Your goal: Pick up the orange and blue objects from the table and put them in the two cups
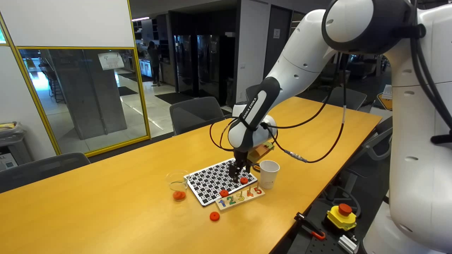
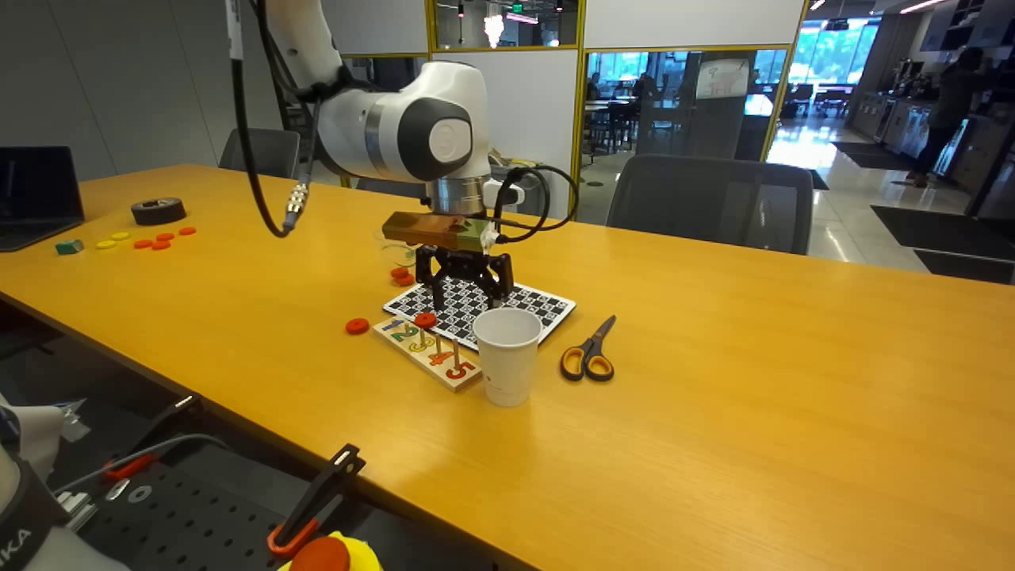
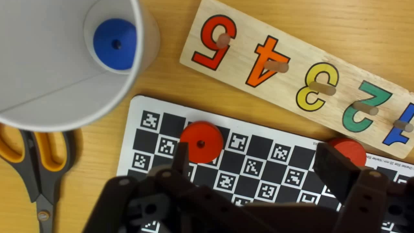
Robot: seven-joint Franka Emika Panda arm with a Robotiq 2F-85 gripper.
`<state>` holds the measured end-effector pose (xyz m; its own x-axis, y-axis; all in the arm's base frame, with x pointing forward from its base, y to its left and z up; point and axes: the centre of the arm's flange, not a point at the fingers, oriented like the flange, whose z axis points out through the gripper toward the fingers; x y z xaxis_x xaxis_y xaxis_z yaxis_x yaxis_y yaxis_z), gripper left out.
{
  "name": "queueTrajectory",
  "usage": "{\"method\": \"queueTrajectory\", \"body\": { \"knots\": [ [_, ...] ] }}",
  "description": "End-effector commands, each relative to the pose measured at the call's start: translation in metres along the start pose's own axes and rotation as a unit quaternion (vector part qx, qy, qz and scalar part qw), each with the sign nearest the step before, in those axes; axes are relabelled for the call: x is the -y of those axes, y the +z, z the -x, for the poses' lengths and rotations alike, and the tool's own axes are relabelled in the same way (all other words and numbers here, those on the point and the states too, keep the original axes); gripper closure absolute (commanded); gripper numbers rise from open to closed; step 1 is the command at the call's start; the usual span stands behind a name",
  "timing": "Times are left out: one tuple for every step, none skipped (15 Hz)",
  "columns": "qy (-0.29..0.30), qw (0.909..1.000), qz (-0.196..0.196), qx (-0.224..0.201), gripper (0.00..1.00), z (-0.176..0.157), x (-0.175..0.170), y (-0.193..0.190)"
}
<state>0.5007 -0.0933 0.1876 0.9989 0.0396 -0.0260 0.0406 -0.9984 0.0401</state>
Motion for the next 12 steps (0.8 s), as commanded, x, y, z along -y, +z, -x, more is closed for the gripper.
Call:
{"method": "queueTrajectory", "body": {
  "knots": [
    [-0.025,0.9996,-0.009,-0.007,0.00,-0.017,-0.017,0.008],
    [-0.026,0.9996,-0.008,-0.007,0.00,-0.019,-0.020,0.011],
    [-0.026,0.9996,-0.007,-0.005,0.00,-0.020,-0.023,0.015],
    [-0.019,0.9998,-0.004,-0.004,0.00,-0.022,-0.026,0.019],
    [-0.014,0.9999,-0.002,-0.002,0.00,-0.024,-0.028,0.023],
    [-0.012,0.9999,-0.004,-0.001,0.00,-0.025,-0.029,0.027],
    [-0.010,0.9999,-0.004,0.001,0.00,-0.027,-0.030,0.030],
    [-0.007,1.0000,-0.005,0.003,0.00,-0.029,-0.031,0.034],
    [-0.004,1.0000,-0.005,0.003,0.00,-0.030,-0.032,0.037],
    [-0.004,1.0000,-0.007,0.004,0.00,-0.031,-0.032,0.040],
    [-0.003,1.0000,-0.008,0.004,0.00,-0.032,-0.033,0.042],
    [-0.002,0.9999,-0.008,0.005,0.00,-0.032,-0.033,0.044]
  ]
}}
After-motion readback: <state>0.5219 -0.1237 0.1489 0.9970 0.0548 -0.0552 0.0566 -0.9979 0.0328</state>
